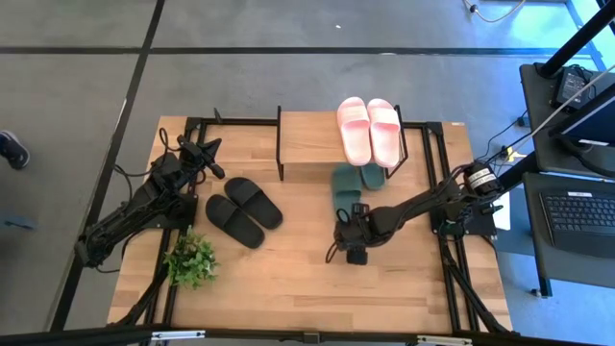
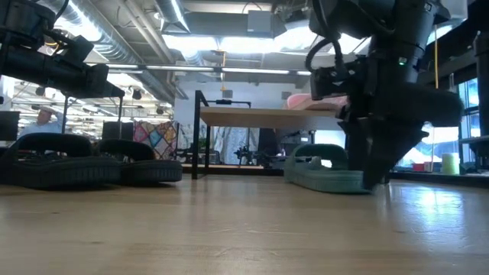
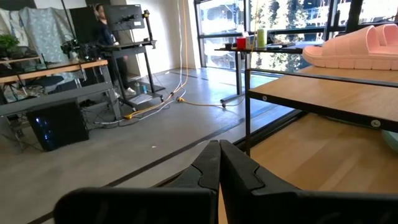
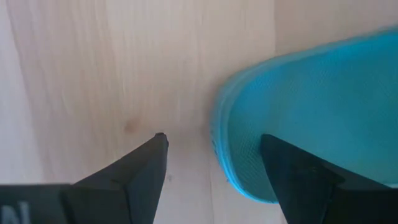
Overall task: Pick and place slides into the shelf
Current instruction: Put the green slide under the shelf
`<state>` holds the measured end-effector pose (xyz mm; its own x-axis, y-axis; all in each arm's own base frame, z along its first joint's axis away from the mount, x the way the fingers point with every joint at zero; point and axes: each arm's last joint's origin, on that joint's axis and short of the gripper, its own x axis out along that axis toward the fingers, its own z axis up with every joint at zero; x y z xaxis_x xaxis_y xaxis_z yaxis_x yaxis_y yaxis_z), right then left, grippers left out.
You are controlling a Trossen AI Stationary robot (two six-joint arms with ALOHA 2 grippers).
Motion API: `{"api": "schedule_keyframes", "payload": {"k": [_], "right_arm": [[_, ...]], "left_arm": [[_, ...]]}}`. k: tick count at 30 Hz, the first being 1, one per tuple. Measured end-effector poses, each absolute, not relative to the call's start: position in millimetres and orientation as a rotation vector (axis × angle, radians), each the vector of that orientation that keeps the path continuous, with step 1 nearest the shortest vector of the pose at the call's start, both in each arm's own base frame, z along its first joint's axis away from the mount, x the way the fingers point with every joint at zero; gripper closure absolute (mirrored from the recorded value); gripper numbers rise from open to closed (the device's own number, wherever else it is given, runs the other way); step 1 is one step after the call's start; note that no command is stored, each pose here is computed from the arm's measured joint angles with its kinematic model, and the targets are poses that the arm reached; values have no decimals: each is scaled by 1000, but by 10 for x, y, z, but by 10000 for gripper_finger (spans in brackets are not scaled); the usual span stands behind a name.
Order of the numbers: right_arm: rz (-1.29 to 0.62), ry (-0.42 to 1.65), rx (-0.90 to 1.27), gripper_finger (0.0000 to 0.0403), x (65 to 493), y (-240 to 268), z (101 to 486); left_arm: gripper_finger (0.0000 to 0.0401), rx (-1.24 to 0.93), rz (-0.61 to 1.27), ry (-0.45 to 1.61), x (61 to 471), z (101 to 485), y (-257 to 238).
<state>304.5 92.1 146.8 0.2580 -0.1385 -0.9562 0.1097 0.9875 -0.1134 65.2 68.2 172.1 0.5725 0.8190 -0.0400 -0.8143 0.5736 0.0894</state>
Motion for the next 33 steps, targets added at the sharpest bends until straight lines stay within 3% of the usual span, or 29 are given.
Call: {"api": "schedule_keyframes", "payload": {"k": [12, 17, 24, 33], "right_arm": [[-198, 1222, 6, 145, 3096, 925, 1458], [-210, 1222, -5, 169, 3033, 901, 1373], [-279, 1196, -22, 241, 3008, 878, 1333], [-365, 1170, 24, 380, 3015, 841, 1329]], "left_arm": [[401, 63, 958, 80, 652, 1721, 682], [401, 62, 958, 80, 652, 1720, 682], [401, 37, 959, 66, 652, 1720, 682], [401, 15, 960, 55, 652, 1721, 682]]}}
